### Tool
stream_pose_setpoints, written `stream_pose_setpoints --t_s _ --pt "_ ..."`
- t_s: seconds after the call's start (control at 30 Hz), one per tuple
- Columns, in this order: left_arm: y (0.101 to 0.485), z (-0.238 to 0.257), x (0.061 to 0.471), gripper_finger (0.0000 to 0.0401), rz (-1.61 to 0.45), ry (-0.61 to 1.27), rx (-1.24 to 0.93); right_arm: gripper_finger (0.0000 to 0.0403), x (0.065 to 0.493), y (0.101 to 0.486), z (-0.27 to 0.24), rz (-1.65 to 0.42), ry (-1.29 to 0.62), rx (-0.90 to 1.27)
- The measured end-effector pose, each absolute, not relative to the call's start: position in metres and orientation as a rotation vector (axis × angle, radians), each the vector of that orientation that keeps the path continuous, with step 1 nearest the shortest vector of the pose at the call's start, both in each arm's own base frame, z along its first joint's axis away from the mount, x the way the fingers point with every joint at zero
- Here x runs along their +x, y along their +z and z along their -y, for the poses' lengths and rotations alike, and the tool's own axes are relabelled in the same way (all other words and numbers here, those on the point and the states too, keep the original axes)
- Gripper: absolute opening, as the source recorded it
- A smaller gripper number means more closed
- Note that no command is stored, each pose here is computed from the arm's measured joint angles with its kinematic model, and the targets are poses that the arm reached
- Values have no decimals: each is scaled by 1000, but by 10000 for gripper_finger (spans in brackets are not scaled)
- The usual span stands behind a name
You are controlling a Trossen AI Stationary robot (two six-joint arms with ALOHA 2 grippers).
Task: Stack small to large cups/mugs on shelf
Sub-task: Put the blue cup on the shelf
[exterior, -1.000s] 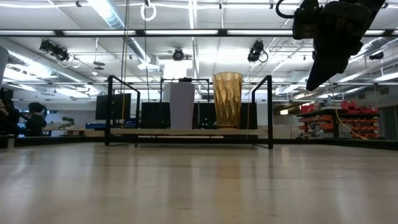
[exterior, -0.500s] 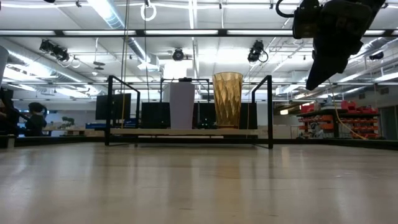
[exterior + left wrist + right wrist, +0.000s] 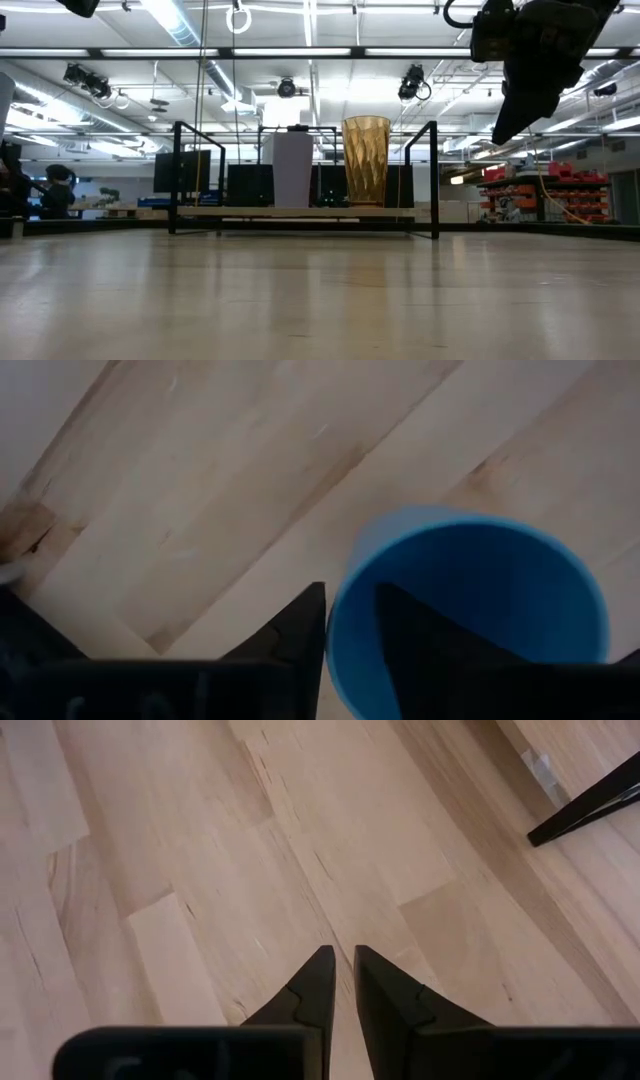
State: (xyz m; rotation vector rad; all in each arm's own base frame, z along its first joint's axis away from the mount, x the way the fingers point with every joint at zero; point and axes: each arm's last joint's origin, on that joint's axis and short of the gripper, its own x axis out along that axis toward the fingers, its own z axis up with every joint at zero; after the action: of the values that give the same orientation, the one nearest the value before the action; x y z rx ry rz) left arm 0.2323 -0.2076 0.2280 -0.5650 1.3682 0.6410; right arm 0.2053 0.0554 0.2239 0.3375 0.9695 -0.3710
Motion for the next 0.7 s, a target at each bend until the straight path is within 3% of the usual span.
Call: stream_pose_setpoints --t_s 0.5,0.7 --pt "225 207 237 12 -1409 573 -513 50 205 224 -55 -967 -370 339" --pt "226 201 242 15 -1427 557 -519 50 206 224 -55 -967 -370 339"
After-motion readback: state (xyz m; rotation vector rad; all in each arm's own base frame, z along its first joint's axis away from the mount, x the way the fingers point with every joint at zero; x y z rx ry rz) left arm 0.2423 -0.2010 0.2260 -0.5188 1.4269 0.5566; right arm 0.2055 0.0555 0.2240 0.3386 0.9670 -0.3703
